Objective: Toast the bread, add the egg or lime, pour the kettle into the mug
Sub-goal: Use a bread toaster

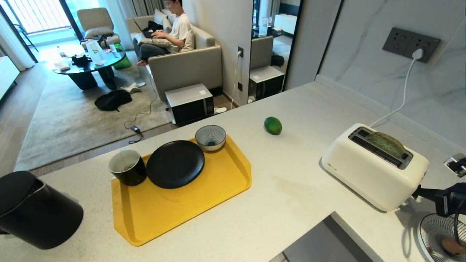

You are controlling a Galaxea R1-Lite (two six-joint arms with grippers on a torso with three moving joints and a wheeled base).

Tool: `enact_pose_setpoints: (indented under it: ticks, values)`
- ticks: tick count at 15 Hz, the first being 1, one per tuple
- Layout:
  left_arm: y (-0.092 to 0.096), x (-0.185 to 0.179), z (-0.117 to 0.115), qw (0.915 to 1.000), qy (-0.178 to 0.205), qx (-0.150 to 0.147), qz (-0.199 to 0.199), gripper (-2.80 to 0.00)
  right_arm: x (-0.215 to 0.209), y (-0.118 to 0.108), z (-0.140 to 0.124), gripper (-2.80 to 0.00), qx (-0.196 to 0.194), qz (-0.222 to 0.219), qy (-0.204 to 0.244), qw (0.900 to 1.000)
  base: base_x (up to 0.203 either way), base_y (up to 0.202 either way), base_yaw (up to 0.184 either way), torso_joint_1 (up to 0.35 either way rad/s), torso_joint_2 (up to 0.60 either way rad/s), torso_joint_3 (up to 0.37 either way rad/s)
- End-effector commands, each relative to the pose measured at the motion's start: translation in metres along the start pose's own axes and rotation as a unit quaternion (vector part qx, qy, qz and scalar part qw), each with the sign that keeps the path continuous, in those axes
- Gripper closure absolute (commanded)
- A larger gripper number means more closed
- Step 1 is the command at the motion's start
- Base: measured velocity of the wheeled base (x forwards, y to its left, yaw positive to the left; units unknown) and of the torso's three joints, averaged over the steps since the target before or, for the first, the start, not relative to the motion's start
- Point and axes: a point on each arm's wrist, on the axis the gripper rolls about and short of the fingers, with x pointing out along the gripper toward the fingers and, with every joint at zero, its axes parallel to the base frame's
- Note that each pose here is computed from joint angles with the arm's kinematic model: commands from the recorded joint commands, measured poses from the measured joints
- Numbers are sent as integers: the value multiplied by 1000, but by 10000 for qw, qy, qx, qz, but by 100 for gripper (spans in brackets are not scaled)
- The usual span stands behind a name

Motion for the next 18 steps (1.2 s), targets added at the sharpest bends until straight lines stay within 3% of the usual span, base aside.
enact_pose_setpoints:
  ticks: [1,18]
  values:
    - [0,0,0,10000,7,1,1,0,3,-1,-2,0,9,34,21,10000,0,0,0,0,0,0]
    - [0,0,0,10000,7,1,1,0,4,-5,0,0,-23,-10,2,10000,0,0,0,0,0,0]
